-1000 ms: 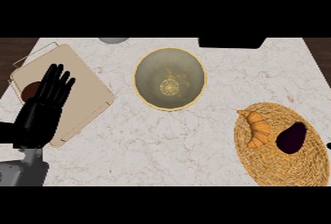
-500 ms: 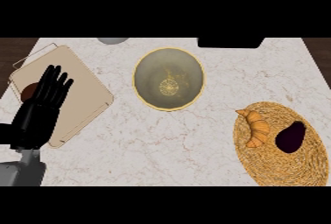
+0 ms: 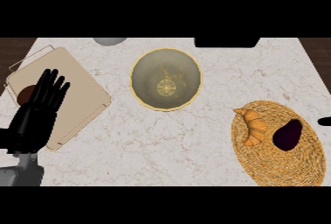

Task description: Pick the eggplant from the placemat and place it in the bowl

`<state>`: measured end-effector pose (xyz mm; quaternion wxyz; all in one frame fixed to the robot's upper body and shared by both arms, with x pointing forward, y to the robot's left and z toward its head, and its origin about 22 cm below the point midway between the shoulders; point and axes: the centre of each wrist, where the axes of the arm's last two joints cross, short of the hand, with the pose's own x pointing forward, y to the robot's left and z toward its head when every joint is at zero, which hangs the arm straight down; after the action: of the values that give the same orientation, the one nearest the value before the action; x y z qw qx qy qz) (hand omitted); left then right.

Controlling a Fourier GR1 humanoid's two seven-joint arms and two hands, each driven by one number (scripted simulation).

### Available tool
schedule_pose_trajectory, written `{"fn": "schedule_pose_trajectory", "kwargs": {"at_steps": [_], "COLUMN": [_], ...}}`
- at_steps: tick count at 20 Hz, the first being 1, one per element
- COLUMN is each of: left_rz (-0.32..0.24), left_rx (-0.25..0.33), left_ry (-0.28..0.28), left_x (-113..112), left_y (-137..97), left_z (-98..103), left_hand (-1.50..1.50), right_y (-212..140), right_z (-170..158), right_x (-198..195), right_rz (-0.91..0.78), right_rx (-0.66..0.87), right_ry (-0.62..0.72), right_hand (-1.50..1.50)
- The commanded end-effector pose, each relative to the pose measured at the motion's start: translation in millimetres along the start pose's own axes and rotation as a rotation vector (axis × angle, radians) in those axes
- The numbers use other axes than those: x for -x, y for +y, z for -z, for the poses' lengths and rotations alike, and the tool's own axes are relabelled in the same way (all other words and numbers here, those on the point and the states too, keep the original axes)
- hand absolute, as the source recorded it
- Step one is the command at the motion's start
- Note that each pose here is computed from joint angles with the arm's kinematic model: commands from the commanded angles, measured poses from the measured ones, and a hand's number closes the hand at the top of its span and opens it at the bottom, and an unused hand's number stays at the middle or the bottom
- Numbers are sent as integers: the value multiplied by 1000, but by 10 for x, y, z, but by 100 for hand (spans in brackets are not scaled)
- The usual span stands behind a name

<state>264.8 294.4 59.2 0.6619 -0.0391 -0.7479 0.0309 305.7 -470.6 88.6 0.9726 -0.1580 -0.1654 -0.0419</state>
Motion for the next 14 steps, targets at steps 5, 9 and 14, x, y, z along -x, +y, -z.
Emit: {"fn": "schedule_pose_trajectory", "kwargs": {"at_steps": [5, 9, 14], "left_rz": [6, 19, 6], "left_rx": [-4, -9, -4], "left_ry": [-6, -4, -2], "left_x": [-67, 67, -114], "left_y": [-74, 50, 143], "left_z": [-57, 34, 133], "left_hand": [0, 0, 0], "right_y": [410, 658, 665], "right_z": [40, 87, 144], "right_x": [85, 329, 256], "right_rz": [-6, -28, -47], "right_rx": [109, 124, 167], "right_ry": [49, 15, -3], "right_hand": [-150, -150, -150]}}
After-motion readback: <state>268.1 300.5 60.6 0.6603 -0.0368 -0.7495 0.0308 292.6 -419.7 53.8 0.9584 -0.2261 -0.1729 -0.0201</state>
